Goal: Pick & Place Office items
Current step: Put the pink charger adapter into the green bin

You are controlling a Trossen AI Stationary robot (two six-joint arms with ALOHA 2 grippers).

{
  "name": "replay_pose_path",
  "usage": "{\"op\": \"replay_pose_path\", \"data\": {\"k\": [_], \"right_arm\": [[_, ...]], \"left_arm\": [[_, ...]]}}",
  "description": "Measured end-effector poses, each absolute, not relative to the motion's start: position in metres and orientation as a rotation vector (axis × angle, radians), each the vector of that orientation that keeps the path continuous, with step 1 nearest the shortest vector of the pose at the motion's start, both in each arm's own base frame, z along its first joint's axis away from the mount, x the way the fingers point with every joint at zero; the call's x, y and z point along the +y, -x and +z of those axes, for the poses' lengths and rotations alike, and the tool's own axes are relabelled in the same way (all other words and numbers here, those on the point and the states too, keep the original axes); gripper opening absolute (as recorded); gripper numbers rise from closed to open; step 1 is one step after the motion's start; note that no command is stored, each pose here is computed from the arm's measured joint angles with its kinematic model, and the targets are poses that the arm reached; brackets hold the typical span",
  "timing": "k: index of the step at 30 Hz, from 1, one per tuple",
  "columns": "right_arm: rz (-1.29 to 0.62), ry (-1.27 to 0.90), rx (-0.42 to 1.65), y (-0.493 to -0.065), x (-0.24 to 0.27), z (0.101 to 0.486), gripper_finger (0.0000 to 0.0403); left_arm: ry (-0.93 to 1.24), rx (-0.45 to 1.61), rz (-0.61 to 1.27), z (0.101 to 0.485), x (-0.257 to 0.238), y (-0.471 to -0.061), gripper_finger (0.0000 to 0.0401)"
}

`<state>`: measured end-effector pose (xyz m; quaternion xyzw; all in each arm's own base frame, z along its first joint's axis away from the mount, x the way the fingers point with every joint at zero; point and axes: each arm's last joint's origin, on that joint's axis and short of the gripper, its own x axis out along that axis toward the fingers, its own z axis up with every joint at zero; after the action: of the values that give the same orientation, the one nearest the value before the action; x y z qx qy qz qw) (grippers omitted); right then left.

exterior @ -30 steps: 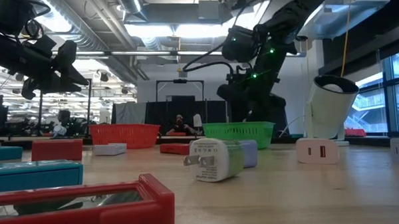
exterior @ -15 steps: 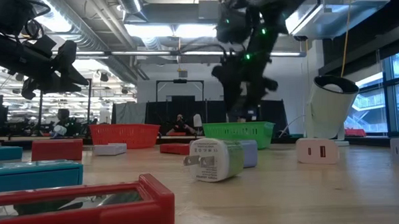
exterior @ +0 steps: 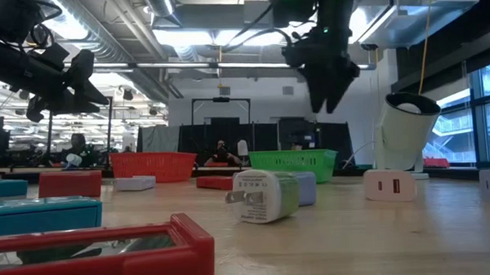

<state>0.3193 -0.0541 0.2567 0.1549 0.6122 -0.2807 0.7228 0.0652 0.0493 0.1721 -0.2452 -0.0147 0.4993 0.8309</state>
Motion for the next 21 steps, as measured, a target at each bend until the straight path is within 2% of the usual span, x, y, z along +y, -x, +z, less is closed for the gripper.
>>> {"op": "replay_pose_path", "data": {"k": [12,21], "right_arm": [[-0.559,-0.314,1.571,-0.303,0.006,0.255,0.0306],[-0.368,-0.394,1.715,-0.286,0.060,0.217,0.0306]], "left_arm": [[0.520,-0.031,1.060,0.172,0.049,-0.065,0.0141],[0.520,-0.032,1.059,0.172,0.049,-0.065,0.0141]]}}
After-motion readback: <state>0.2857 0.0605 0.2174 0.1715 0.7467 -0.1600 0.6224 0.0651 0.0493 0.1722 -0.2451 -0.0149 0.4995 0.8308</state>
